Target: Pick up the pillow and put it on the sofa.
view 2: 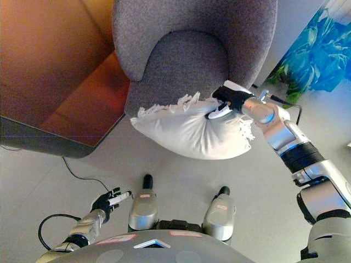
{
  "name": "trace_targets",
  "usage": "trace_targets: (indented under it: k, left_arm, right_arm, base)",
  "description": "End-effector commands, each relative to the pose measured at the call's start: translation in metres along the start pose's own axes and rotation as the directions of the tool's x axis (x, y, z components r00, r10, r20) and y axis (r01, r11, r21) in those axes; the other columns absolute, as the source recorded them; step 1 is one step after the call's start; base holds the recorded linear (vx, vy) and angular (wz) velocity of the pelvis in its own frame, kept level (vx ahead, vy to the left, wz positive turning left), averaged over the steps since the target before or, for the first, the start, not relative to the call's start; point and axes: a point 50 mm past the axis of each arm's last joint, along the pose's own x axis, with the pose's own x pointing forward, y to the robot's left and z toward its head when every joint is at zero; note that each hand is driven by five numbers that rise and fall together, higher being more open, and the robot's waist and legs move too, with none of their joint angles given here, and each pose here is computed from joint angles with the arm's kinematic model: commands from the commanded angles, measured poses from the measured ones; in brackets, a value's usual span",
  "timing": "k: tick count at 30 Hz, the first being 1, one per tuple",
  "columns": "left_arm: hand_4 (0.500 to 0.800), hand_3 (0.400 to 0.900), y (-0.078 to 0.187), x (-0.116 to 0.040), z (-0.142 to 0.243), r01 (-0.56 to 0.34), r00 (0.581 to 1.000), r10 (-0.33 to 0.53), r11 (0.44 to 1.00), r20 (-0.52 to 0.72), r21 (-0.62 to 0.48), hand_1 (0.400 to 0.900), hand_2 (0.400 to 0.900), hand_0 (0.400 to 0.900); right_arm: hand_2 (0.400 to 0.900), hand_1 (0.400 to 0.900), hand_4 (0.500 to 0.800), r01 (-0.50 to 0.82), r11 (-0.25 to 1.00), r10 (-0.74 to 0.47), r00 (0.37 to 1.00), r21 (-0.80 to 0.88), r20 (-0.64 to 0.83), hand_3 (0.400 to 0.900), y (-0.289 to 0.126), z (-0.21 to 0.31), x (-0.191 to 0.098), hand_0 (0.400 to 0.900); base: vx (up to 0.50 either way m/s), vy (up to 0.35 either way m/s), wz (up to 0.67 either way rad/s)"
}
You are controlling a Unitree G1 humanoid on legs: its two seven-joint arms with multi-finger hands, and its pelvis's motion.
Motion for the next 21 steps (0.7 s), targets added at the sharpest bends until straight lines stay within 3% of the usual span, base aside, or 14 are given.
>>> trace_targets:
  k: [1, 10, 15, 21]
  left_arm:
    - [0.800, 0.900, 0.043, -0.006, -0.013, -0.124, 0.990, 0.128, 0.990, -0.066, 0.071, 0.900, 0.900, 0.900]
    - [0.800, 0.900, 0.041, -0.012, -0.039, -0.114, 0.982, 0.122, 0.992, -0.142, 0.061, 0.900, 0.900, 0.900]
    - [0.800, 0.900, 0.033, -0.007, -0.028, -0.078, 0.987, 0.098, 0.986, -0.129, 0.148, 0.900, 0.900, 0.900]
    - [0.800, 0.900, 0.039, 0.000, 0.000, -0.100, 0.990, 0.112, 0.984, -0.080, 0.144, 0.900, 0.900, 0.900]
  right_arm:
    - [0.400, 0.400, 0.500, 0.216, 0.974, -0.227, 0.883, 0.074, 0.410, 0.400, -0.066, 0.078, -0.018, 0.400]
    - [0.400, 0.400, 0.500, 0.183, 0.982, -0.184, 0.928, 0.034, 0.324, 0.400, -0.085, 0.069, -0.018, 0.400]
    - [0.400, 0.400, 0.500, 0.231, 0.970, -0.242, 0.943, 0.071, 0.230, 0.400, -0.099, 0.047, -0.023, 0.400]
    - [0.400, 0.400, 0.500, 0.211, 0.965, -0.243, 0.940, 0.154, 0.238, 0.400, -0.096, 0.036, -0.019, 0.400]
  base:
    - [0.063, -0.325, -0.17]
    - [0.192, -0.222, -0.01]
    - [0.432, 0.015, 0.34]
    - [0.365, 0.146, -0.15]
